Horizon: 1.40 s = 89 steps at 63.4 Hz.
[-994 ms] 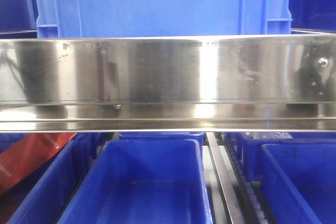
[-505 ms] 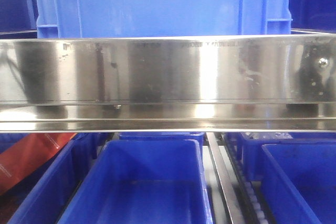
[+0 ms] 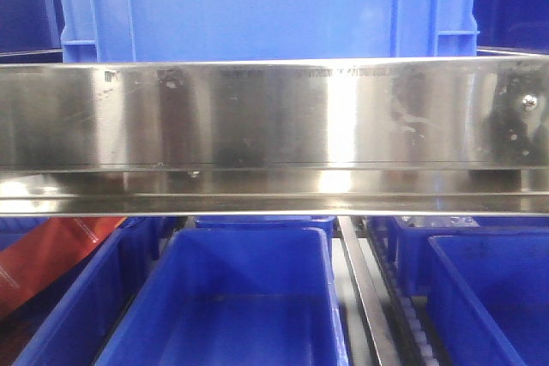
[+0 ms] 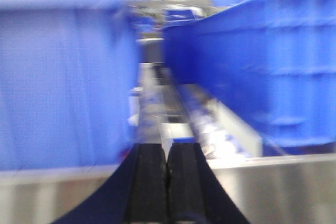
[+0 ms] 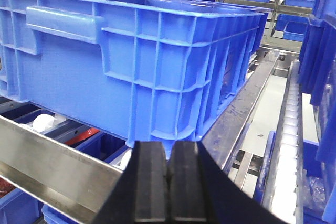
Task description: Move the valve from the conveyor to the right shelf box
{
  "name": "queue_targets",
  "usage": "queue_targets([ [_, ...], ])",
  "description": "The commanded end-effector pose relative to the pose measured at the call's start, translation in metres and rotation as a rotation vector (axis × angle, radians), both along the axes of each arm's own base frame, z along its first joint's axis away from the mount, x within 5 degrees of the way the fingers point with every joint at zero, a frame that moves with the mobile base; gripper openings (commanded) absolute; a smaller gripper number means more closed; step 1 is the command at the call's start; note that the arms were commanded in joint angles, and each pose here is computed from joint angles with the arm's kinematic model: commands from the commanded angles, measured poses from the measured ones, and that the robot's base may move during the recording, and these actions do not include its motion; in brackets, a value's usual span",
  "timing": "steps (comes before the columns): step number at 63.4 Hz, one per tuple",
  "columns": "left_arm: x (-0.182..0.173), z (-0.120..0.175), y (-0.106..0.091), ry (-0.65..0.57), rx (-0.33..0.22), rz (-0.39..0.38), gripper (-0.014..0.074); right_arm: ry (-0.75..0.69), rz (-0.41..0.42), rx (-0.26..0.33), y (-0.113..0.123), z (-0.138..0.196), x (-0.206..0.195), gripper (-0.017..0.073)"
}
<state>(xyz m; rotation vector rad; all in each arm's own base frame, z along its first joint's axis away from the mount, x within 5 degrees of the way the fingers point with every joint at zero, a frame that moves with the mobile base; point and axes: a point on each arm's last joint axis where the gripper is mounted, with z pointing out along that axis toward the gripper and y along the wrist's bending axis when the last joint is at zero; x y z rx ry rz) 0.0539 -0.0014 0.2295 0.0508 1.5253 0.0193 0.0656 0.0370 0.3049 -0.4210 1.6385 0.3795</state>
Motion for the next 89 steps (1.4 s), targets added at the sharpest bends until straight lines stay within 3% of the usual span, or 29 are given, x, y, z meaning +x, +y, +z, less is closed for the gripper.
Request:
queue_targets([
  [1, 0.002, -0.017, 0.002, -0.034, -0.016, 0.036, -0.0111, -0.031, -0.007, 0.006, -0.001, 0.002, 0.0, -0.0162],
  [4, 0.002, -0.012, 0.003, -0.091, -0.021, 0.041, -0.0111, -0.031, -0.007, 0.006, -0.001, 0.002, 0.0, -0.0162],
  [7, 0.002, -0.017, 0.002, -0.031, -0.02, 0.038, -0.0111, -0.031, -0.007, 0.006, -0.001, 0.002, 0.0, -0.0162],
  [68, 0.002, -0.017, 0.002, -0.034, -0.02, 0.036, -0.0111, -0.043, -0.01, 0.01, -0.001, 0.003, 0.0, -0.0162],
  [75, 0.002, -0.017, 0.002, -0.034, -0.02, 0.036, -0.0111, -0.05, -0.047, -0.021, -0.004, 0.001, 0.0, -0.0162],
  [80, 0.002, -0.017, 0.002, -0.034, -0.02, 0.036, -0.0111, -0.061, -0.121, -0.046, -0.01, -0.004, 0.002, -0.0162],
  [89, 0.002, -0.017, 0.002, -0.034, -0.02, 0.036, -0.0111, -0.08, -0.274, -0.008, -0.022, -0.018, -0.002, -0.0162],
])
